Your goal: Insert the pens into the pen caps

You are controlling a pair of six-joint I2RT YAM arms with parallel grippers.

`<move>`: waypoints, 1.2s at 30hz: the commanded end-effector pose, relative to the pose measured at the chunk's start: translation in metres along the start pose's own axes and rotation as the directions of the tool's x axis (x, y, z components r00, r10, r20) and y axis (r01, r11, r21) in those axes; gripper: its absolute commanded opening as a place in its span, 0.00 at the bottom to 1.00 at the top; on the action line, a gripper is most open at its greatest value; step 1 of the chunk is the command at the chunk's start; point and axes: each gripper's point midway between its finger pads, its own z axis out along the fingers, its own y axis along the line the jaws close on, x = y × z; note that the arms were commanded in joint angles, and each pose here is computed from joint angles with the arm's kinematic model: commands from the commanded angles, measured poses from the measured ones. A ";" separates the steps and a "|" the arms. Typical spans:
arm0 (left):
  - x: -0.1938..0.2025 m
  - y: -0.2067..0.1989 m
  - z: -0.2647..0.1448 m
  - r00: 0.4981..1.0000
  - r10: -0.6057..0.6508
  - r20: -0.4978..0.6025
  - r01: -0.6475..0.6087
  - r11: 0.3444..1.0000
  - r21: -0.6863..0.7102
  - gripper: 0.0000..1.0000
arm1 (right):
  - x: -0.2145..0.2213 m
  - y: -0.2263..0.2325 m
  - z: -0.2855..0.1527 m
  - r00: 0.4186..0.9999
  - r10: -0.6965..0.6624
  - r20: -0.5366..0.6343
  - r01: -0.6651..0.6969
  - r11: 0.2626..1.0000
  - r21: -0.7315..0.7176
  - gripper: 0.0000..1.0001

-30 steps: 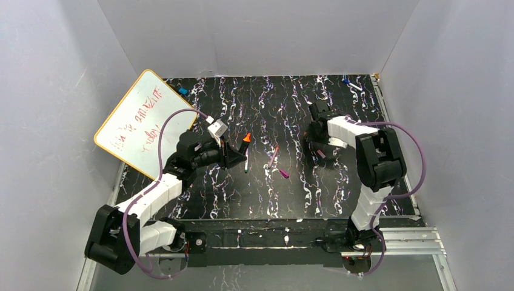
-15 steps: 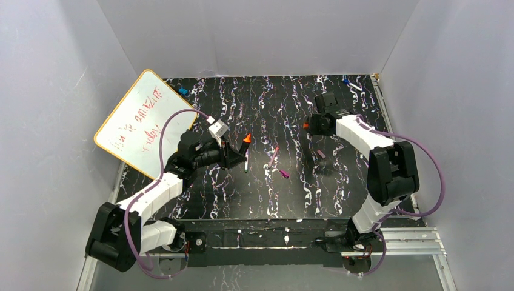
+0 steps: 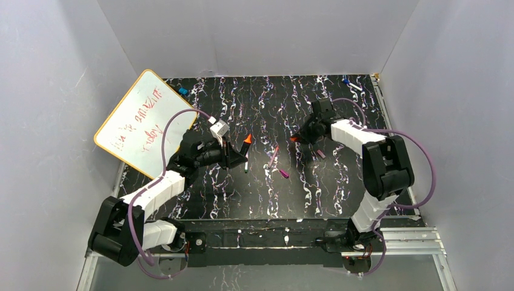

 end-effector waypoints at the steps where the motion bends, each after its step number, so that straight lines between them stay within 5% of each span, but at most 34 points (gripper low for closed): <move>1: -0.013 -0.006 0.004 1.000 0.019 0.020 -0.020 1.000 0.023 0.00 | 0.014 0.012 0.009 0.950 -0.293 -0.104 0.282 0.953 -0.111 0.01; 19: -0.005 0.007 0.014 1.000 -0.018 -0.015 0.018 1.000 0.004 0.00 | 0.011 -0.040 0.027 0.795 -0.513 -0.325 0.563 0.823 0.079 0.01; 29: -0.001 0.011 0.017 0.999 -0.028 -0.033 0.028 1.000 0.003 0.00 | 0.011 -0.047 0.037 0.778 -0.519 -0.355 0.582 0.808 0.096 0.01; 36: 0.001 0.012 0.016 0.999 -0.026 -0.042 0.026 1.000 -0.005 0.00 | 0.007 -0.044 0.045 0.773 -0.519 -0.365 0.587 0.803 0.101 0.10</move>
